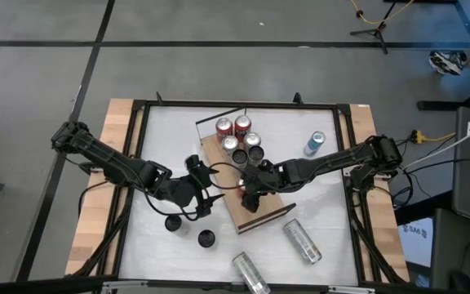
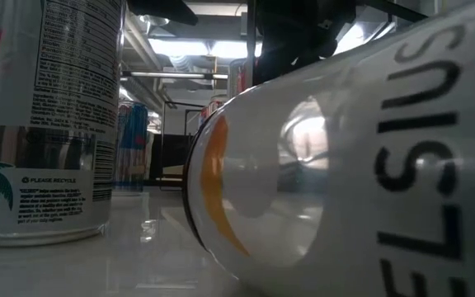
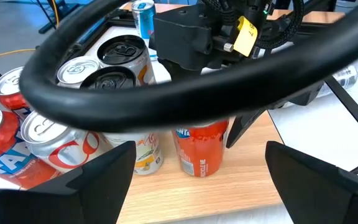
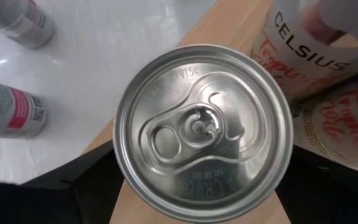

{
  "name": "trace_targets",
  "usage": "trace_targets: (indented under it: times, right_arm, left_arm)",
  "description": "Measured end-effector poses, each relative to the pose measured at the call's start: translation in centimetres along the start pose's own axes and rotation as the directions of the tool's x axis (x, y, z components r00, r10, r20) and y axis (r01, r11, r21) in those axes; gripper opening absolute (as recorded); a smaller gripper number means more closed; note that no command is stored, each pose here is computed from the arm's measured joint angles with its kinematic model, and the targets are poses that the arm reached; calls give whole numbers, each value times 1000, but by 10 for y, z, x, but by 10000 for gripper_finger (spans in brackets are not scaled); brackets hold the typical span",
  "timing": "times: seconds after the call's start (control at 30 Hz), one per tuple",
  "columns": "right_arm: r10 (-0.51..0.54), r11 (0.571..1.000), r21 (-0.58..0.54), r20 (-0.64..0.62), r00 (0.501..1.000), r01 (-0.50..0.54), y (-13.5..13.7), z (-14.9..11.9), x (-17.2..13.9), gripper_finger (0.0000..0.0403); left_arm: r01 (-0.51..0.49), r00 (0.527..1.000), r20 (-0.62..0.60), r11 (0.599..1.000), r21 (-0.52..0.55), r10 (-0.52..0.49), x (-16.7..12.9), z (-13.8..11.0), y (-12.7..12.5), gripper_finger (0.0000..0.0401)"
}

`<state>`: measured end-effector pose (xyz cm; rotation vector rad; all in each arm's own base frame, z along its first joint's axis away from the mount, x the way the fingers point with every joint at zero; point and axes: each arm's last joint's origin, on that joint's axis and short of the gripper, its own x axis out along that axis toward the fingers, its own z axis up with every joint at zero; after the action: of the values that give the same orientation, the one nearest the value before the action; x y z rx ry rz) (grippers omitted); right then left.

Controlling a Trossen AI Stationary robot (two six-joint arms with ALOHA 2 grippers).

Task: Place canned beverage on shelf
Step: Align the orange soda can with the other orange soda can

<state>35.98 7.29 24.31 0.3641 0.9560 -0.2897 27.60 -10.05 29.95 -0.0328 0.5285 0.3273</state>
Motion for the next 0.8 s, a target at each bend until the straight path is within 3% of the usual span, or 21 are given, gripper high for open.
trace_targets:
  times: [0.47, 0.67, 0.8]
  right_arm:
    - [6, 1000, 2, -3, 1000, -6, 0, 0, 0, 357]
    - [88, 996, 8, -62, 994, -87, 0, 0, 0, 357]
    - [78, 997, 8, -56, 995, -78, 0, 0, 0, 356]
  left_arm:
    - [0, 1000, 0, 1000, -1, 0, 0, 0, 0, 352]
    - [0, 1000, 0, 1000, -1, 0, 0, 0, 0, 352]
    - [0, 1000, 0, 1000, -1, 0, 0, 0, 0, 352]
